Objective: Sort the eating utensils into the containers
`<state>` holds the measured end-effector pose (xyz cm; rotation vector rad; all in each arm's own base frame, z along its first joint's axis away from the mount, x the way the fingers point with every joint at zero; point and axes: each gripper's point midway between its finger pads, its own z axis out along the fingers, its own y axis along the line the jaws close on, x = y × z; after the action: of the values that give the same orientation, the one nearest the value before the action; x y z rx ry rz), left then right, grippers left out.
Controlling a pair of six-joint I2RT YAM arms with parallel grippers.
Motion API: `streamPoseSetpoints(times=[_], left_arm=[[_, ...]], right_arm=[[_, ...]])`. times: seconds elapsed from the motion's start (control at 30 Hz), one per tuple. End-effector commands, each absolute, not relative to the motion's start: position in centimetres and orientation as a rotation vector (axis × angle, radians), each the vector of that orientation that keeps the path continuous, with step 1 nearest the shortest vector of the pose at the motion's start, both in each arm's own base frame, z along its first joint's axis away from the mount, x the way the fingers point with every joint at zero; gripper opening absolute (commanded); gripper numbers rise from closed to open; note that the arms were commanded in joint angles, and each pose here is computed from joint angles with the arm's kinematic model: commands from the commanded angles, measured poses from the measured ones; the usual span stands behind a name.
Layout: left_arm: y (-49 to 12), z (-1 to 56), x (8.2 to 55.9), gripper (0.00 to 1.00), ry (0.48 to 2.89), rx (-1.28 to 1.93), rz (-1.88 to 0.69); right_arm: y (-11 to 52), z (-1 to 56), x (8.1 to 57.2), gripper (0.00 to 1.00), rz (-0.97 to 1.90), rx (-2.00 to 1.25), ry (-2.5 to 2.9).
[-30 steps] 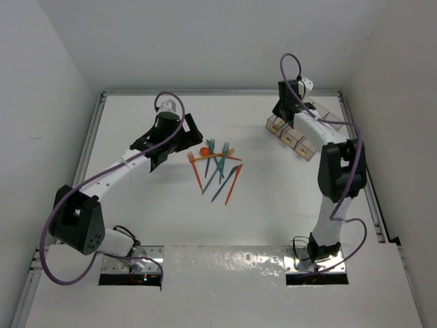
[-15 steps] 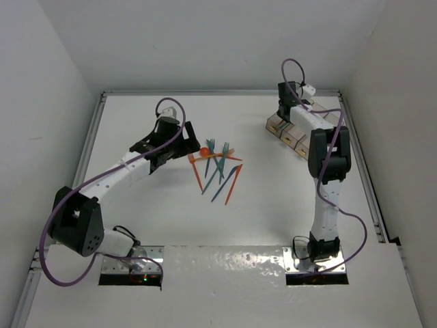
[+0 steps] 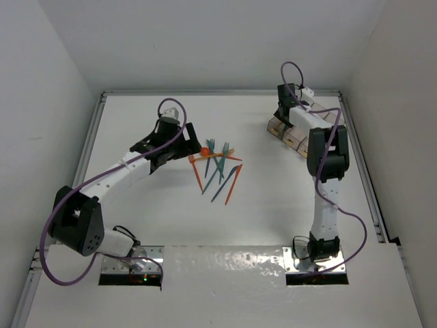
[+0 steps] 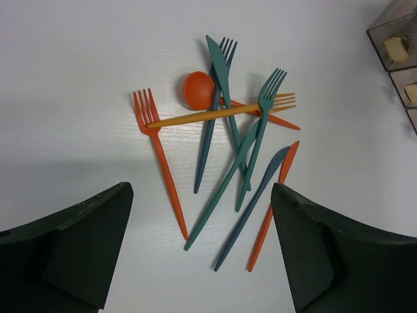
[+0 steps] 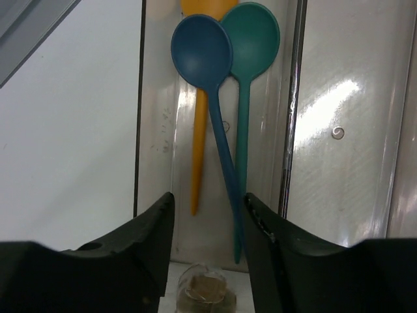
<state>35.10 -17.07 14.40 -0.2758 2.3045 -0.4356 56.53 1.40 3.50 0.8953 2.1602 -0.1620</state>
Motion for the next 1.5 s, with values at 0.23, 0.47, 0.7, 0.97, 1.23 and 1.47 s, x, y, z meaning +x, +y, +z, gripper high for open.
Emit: streamPoseSetpoints(times=[0.23, 0.47, 0.7, 0.97, 1.23, 1.47], left_arm=[[-18.9, 12.9, 35.9, 0.64, 2.358, -0.213, -0.431], [-19.2, 11.7, 38.1, 0.63, 2.362, -0.149, -0.384], [-19.2, 10.1, 42.0, 0.48, 2.392, -0.055, -0.485], [-19.9, 6.9, 45.1, 0.41, 2.472, 0.053, -0.491], [-20.4, 4.3, 44.8, 0.36, 2.55, 0.126, -0.512], [-20.4, 2.3, 44.1, 0.32, 2.605, 0.133, -0.519]], right_arm=[[5.1, 14.4, 54.4, 0.38, 0.002, 0.514, 2.076], [13.5, 14.8, 49.0, 0.4, 0.252, -0.082, 2.157], [16.4, 13.2, 43.3, 0.42, 0.362, -0.235, 2.211], [16.7, 13.0, 40.5, 0.42, 0.424, -0.218, 2.208], [16.6, 13.2, 39.9, 0.42, 0.429, -0.212, 2.195], [16.7, 12.9, 39.8, 0.42, 0.441, -0.209, 2.194]])
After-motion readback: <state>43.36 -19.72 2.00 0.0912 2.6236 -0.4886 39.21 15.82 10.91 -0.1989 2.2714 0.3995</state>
